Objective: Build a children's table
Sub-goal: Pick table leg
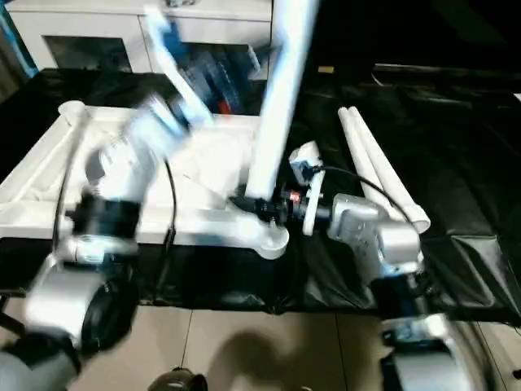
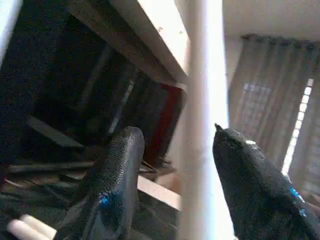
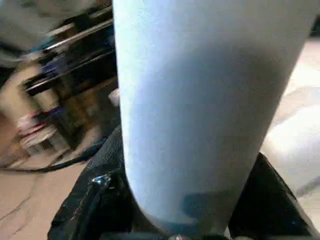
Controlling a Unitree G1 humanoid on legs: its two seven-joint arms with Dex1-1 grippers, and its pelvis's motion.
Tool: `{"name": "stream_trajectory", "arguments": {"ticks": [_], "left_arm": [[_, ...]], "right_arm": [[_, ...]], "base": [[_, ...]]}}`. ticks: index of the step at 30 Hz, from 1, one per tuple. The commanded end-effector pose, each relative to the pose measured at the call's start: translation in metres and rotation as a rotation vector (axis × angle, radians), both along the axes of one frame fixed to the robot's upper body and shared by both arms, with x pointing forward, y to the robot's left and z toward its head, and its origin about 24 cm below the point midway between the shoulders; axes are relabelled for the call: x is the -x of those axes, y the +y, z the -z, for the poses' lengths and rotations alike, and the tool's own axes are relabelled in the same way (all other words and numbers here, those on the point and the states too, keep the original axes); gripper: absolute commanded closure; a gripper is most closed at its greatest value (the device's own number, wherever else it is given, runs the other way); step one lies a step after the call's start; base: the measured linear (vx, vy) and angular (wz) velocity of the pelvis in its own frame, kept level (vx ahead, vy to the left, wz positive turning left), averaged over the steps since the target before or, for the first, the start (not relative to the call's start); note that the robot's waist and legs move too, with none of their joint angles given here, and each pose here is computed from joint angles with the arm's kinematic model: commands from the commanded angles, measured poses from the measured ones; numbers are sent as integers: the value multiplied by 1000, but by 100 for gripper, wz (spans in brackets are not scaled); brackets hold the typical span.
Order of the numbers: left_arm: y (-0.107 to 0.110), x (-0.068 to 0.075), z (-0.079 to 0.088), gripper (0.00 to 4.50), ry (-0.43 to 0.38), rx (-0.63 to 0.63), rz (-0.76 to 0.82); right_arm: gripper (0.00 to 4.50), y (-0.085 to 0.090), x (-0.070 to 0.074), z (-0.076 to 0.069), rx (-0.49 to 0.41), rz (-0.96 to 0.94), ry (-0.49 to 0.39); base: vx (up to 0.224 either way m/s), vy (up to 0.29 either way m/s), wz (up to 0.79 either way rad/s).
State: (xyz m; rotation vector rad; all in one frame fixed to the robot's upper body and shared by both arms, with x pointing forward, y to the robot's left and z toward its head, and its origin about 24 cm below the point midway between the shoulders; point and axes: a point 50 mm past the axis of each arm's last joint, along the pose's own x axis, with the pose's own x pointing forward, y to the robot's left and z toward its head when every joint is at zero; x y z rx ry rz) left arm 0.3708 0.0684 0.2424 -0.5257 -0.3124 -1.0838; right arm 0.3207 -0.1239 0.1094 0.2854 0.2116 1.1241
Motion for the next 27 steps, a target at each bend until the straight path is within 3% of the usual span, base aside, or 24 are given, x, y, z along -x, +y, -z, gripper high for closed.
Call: {"name": "stream_trajectory", "arguments": {"ticks": [1,3,4,5,7,8,10,14,18,25,27], "left_arm": [[8,-3,7,194,-26,-78,-16],[15,-1,33,194,-91,-343,5],[15,-1,33,194,-91,-345,5],[20,2,55,194,-127,-530,36],[24,4,67,194,-140,-617,59],[31,8,89,194,-132,-747,119],[31,8,89,194,-132,-747,119],[49,22,140,194,-101,-1015,292],[56,24,157,231,-78,-1109,346],[63,24,167,275,-70,-1202,365],[66,23,170,312,-63,-1227,361]], "right_arm": [[257,-11,-9,0,12,160,-44],[257,-19,-15,5,42,326,-59],[257,-19,-15,6,42,327,-59],[257,-25,-16,8,68,404,-72],[257,-28,-17,10,90,445,-74],[257,-30,-17,12,116,479,-78],[257,-30,-17,12,116,479,-78],[257,-30,-11,15,132,507,-106],[257,-29,-9,19,154,498,-111],[257,-27,-6,20,174,480,-114],[257,-26,-5,21,182,472,-116]], "base": [[0,0,0],[0,0,0],[0,0,0],[0,0,0],[0,0,0],[0,0,0],[0,0,0],[0,0,0],[0,0,0],[0,0,0],[0,0,0]]}}
